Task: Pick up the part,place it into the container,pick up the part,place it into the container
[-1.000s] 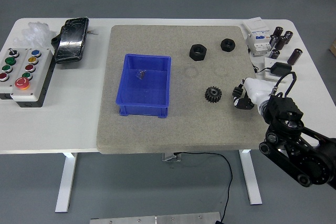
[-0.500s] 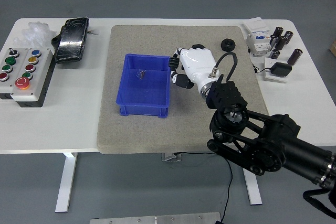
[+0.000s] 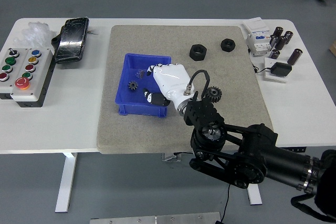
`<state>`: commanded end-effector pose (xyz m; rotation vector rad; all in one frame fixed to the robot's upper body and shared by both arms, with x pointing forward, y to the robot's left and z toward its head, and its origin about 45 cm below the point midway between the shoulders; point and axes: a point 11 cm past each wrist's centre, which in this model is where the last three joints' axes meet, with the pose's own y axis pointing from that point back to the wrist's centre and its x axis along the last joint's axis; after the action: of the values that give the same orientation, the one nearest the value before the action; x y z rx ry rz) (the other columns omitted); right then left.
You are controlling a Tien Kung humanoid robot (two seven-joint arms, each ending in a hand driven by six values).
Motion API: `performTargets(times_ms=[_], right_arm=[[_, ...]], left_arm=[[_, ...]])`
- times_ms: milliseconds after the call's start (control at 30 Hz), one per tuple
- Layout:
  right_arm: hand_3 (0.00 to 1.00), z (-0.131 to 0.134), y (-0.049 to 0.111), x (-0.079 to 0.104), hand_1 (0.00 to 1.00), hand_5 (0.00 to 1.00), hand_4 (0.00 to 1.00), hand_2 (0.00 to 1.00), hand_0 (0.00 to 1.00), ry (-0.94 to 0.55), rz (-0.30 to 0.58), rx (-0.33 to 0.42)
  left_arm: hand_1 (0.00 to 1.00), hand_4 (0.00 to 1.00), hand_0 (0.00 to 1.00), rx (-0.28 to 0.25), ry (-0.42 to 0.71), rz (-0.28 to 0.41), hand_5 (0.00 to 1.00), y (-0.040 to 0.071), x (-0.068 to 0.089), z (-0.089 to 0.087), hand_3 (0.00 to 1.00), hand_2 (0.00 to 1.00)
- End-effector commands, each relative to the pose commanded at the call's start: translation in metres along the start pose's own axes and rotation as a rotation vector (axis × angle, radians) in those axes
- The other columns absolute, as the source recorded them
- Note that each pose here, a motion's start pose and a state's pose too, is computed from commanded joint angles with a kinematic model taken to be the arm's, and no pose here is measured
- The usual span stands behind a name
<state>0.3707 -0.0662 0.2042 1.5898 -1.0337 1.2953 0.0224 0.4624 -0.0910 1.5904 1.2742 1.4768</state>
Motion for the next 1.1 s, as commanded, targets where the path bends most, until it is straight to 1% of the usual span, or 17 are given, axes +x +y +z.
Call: performTargets(times_ms=[33, 100, 200, 233, 333, 467, 567, 667, 767, 800, 833, 933, 1033, 1100], right_arm=[[0.833, 0.001, 0.000, 0.001, 0.618, 0.502, 0.766, 0.750, 0.291, -0.002, 0.007, -0.001], [0.833, 0.004, -0.001, 0.005, 0.618, 0.502, 0.766, 0.750, 0.291, -0.008, 0.024, -0.009], [0.833, 0.021, -0.002, 0.016, 0.618, 0.502, 0.766, 0.750, 0.291, -0.012, 0.057, -0.050], [0.820, 0.029, -0.002, 0.018, 0.606, 0.517, 0.779, 0.743, 0.282, -0.012, 0.060, -0.069], [0.820, 0.068, 0.001, 0.019, 0.606, 0.517, 0.779, 0.743, 0.282, -0.015, 0.043, -0.161], [0.816, 0.117, 0.012, 0.016, 0.594, 0.516, 0.793, 0.742, 0.278, -0.033, 0.013, -0.278], [0.816, 0.143, 0.026, 0.019, 0.594, 0.516, 0.793, 0.742, 0.278, -0.058, 0.042, -0.340], [0.810, 0.160, 0.041, 0.026, 0.585, 0.522, 0.798, 0.745, 0.270, -0.092, 0.096, -0.382], [0.810, 0.179, 0.063, 0.035, 0.585, 0.522, 0.798, 0.745, 0.270, -0.135, 0.171, -0.433], [0.810, 0.184, 0.070, 0.037, 0.585, 0.522, 0.798, 0.745, 0.270, -0.146, 0.189, -0.449], [0.807, 0.190, 0.078, 0.039, 0.559, 0.521, 0.797, 0.743, 0.258, -0.158, 0.206, -0.464], [0.807, 0.204, 0.099, 0.044, 0.559, 0.521, 0.797, 0.743, 0.258, -0.190, 0.243, -0.511], [0.803, 0.219, 0.115, 0.038, 0.554, 0.520, 0.796, 0.747, 0.258, -0.218, 0.245, -0.573], [0.803, 0.229, 0.121, 0.030, 0.554, 0.520, 0.796, 0.747, 0.258, -0.231, 0.234, -0.616]], left_arm=[[0.687, 0.788, 0.702, -0.001, -0.001, 0.000, 0.538, 0.000, 0.000, 0.000, 0.821, 0.699], [0.687, 0.788, 0.702, -0.003, -0.001, -0.001, 0.538, 0.000, -0.001, 0.001, 0.821, 0.699], [0.687, 0.788, 0.702, -0.005, -0.001, 0.000, 0.538, 0.000, -0.001, 0.001, 0.821, 0.699], [0.687, 0.786, 0.700, -0.005, -0.001, 0.000, 0.535, 0.000, -0.001, 0.001, 0.820, 0.699], [0.687, 0.786, 0.700, -0.004, 0.001, 0.000, 0.535, 0.000, -0.001, 0.001, 0.820, 0.699], [0.688, 0.783, 0.699, 0.009, -0.006, 0.007, 0.531, -0.001, 0.003, -0.003, 0.821, 0.700], [0.688, 0.783, 0.699, 0.004, -0.018, 0.016, 0.531, 0.000, 0.009, 0.000, 0.821, 0.700], [0.689, 0.776, 0.699, -0.012, -0.032, 0.023, 0.525, 0.003, 0.014, 0.007, 0.821, 0.702], [0.689, 0.776, 0.699, -0.028, -0.039, 0.029, 0.525, 0.005, 0.018, 0.014, 0.821, 0.702], [0.689, 0.776, 0.699, -0.029, -0.039, 0.030, 0.525, 0.005, 0.019, 0.015, 0.821, 0.702], [0.685, 0.775, 0.699, -0.028, -0.039, 0.031, 0.523, 0.005, 0.019, 0.014, 0.819, 0.701], [0.685, 0.775, 0.699, -0.014, -0.035, 0.031, 0.523, 0.004, 0.020, 0.009, 0.819, 0.701], [0.687, 0.775, 0.698, -0.006, -0.026, 0.027, 0.519, 0.003, 0.018, 0.006, 0.820, 0.701], [0.687, 0.775, 0.698, -0.006, -0.013, 0.023, 0.519, 0.002, 0.018, 0.005, 0.820, 0.701]])
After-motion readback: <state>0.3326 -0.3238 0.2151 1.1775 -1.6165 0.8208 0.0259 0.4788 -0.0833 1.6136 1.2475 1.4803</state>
